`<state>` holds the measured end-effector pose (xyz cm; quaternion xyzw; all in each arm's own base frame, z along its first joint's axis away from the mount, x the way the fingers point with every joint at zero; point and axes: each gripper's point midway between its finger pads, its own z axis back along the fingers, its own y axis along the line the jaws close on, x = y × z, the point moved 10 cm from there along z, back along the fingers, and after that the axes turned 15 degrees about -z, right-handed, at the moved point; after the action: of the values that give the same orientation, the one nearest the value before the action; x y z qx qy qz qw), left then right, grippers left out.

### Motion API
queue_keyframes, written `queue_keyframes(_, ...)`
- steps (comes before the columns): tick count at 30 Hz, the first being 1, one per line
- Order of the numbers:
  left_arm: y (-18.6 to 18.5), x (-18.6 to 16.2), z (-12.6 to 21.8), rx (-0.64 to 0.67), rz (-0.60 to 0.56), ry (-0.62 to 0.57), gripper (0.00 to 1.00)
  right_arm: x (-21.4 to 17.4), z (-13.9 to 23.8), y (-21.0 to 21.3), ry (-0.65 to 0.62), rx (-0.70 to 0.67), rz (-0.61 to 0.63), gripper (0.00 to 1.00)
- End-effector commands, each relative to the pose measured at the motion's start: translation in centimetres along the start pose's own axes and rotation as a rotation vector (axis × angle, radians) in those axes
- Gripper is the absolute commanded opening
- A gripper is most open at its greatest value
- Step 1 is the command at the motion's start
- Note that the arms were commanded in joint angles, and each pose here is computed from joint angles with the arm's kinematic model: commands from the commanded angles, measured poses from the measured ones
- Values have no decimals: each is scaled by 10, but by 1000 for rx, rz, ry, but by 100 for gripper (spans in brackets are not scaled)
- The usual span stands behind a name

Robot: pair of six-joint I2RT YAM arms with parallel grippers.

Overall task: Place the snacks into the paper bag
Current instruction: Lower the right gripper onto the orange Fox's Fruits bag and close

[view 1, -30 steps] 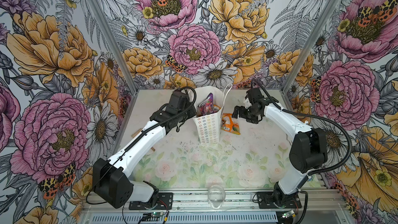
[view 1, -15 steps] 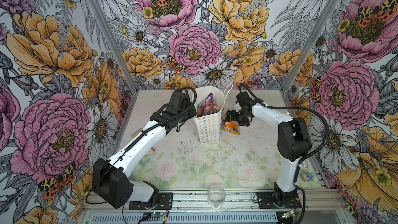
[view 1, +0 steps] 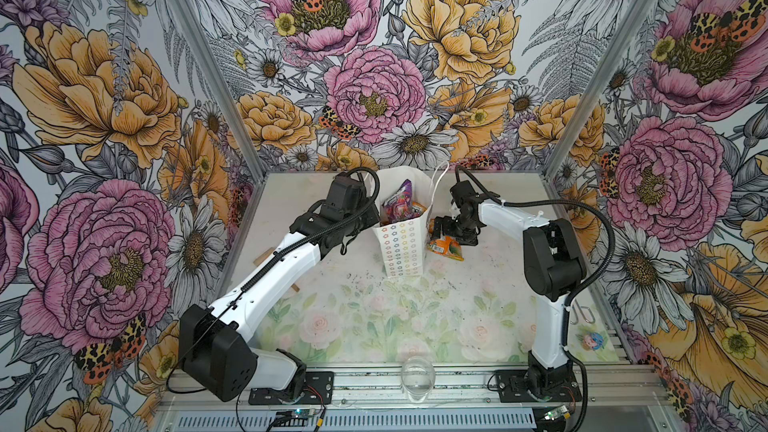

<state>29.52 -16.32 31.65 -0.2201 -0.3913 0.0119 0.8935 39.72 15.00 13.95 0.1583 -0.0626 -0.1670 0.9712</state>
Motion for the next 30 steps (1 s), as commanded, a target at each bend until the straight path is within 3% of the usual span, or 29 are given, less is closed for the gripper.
queue_keyframes(1,-7,10,2,-28,3,-45,0,5,-7,4,-31,-29,24,100)
queue_keyframes(9,-6,10,1,-27,4,-44,0,0,-21,1,-15,-71,24,95)
queue_keyframes(17,-7,11,2,-31,3,-46,0,-5,-25,-2,2,-85,23,74)
queue_keyframes(30,-8,10,2,-35,4,-43,0,-6,17,3,-56,-16,37,29)
